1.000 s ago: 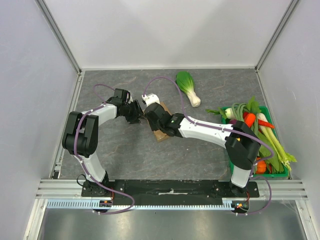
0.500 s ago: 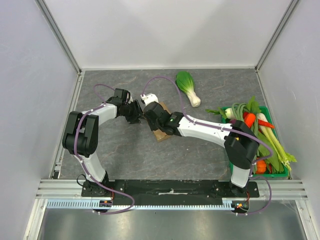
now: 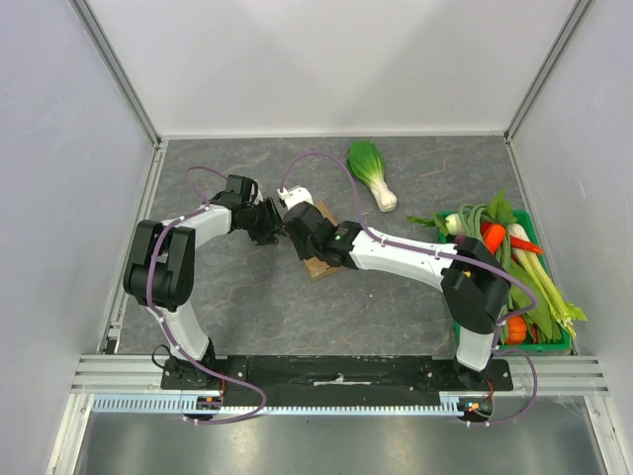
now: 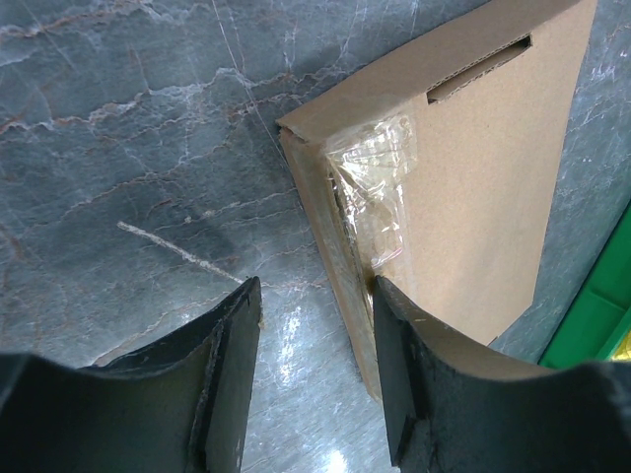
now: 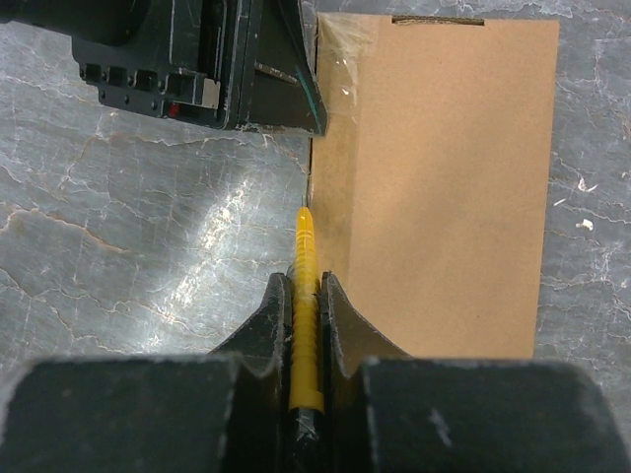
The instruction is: Unpack the express box
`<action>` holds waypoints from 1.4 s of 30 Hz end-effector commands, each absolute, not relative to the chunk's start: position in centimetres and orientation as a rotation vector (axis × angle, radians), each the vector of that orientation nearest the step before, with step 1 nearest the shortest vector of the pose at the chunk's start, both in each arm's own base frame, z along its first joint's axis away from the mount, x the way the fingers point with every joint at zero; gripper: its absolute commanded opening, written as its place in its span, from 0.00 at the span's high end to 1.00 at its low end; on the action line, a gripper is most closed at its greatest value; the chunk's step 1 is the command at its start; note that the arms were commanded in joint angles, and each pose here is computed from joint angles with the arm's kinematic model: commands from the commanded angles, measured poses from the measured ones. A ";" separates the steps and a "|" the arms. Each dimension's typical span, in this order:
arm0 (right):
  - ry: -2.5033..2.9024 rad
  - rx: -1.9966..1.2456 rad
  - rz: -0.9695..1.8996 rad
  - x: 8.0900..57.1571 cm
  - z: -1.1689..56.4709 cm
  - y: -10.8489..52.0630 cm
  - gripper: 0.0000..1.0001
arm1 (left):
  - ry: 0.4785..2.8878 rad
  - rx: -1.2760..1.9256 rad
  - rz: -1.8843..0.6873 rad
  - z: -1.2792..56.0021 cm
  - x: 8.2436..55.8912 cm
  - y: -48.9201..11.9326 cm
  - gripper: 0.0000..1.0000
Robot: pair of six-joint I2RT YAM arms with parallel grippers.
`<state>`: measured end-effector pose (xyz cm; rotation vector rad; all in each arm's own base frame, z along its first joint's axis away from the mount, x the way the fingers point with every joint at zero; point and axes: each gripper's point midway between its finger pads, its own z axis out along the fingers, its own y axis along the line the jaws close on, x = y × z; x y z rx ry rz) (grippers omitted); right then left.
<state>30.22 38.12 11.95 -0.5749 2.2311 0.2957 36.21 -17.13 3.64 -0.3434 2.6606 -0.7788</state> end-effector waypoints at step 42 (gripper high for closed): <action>2.252 -0.604 0.270 29.2 11.5 37.0 1.00 | 2.698 -0.385 -0.703 2.4 36.6 -16.5 0.47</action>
